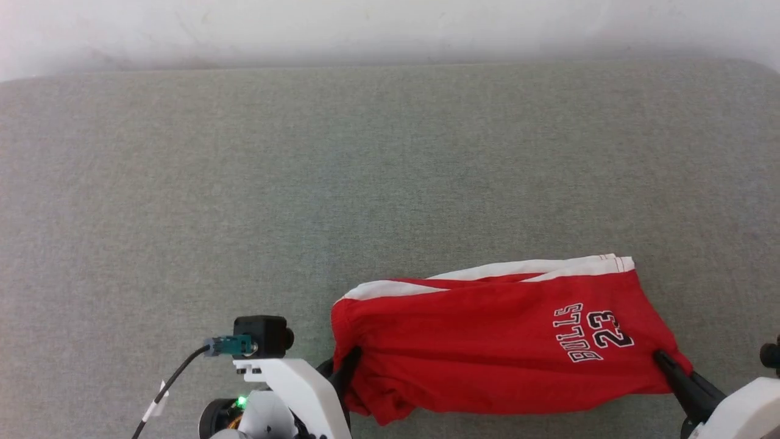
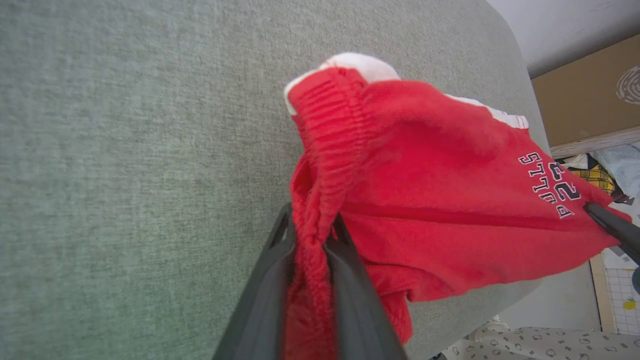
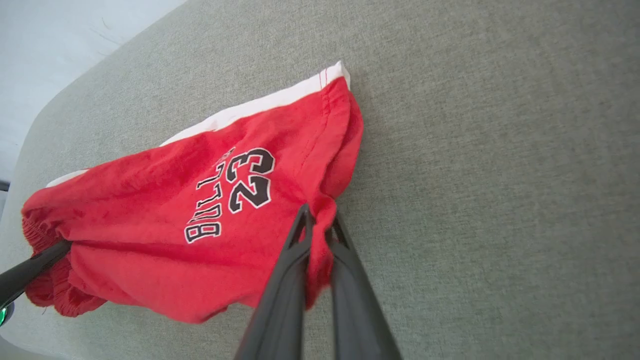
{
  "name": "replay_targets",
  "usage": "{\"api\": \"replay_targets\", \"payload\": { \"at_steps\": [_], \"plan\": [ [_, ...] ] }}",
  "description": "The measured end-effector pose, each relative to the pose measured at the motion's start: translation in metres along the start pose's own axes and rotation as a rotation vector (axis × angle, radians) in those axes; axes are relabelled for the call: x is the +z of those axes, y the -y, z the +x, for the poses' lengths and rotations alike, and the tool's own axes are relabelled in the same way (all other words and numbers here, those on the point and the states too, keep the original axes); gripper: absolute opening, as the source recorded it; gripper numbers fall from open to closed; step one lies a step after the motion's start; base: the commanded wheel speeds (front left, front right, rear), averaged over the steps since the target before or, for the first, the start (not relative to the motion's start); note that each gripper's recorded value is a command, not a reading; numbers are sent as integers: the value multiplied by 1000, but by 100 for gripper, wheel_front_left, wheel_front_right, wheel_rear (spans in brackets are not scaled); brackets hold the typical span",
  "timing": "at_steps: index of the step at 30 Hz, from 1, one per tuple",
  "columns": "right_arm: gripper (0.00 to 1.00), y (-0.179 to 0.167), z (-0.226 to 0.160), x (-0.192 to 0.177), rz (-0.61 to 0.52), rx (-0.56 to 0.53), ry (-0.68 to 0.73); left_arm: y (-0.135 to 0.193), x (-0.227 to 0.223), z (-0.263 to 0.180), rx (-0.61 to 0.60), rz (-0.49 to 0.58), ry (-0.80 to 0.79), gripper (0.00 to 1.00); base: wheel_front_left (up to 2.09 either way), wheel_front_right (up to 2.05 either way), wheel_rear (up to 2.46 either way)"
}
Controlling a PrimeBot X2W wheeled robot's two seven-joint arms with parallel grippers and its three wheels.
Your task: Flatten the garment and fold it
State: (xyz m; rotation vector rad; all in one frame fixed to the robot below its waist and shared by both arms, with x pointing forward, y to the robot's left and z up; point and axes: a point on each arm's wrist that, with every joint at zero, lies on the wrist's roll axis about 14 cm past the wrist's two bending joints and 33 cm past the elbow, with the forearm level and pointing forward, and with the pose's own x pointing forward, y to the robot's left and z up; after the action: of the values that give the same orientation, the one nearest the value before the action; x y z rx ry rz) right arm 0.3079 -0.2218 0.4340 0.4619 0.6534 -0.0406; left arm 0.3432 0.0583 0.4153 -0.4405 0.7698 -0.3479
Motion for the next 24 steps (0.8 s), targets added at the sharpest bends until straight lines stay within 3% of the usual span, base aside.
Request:
{"api": "replay_targets", "payload": {
  "at_steps": [3, 5, 7, 11, 12, 13, 14, 15, 16, 17, 18, 24],
  "plan": [
    [0, 0, 1, -8, 14, 3, -7, 1, -4, 2, -2, 4, -12, 0, 0, 0, 0],
    [15, -1, 3, -11, 18, 6, -14, -2, -9, 3, 7, 2, -27, 1, 0, 0, 0],
    [24, -3, 6, -16, 20, 13, -28, -4, -15, 4, 13, -2, -42, 6, 0, 0, 0],
    [27, -6, 11, -21, 22, 22, -47, -5, -23, 6, 20, -14, -55, 10, 0, 0, 0],
    [29, -6, 12, -23, 22, 22, -52, -6, -25, 7, 24, -17, -57, 14, 0, 0, 0],
    [32, -6, 13, -24, 21, 22, -58, -6, -26, 7, 22, -19, -58, 25, 0, 0, 0],
    [36, -6, 13, -25, 20, 23, -62, -6, -26, 7, 24, -22, -54, 42, 0, 0, 0],
    [48, -7, 14, -25, 20, 24, -64, -7, -26, 7, 26, -26, -49, 57, 0, 0, 0],
    [82, -7, 14, -26, 19, 26, -65, -6, -26, 7, 26, -29, -45, 79, 0, 0, 0],
    [82, -8, 15, -26, 16, 27, -67, -6, -26, 7, 27, -33, -40, 79, 0, 0, 0],
    [100, -8, 15, -26, 12, 28, -68, -6, -24, 7, 27, -37, -28, 100, 0, 0, 0],
    [100, -8, 10, -20, -23, 16, -58, -11, 2, 1, 49, -63, 106, 100, 0, 0, 0]
  ]
}}
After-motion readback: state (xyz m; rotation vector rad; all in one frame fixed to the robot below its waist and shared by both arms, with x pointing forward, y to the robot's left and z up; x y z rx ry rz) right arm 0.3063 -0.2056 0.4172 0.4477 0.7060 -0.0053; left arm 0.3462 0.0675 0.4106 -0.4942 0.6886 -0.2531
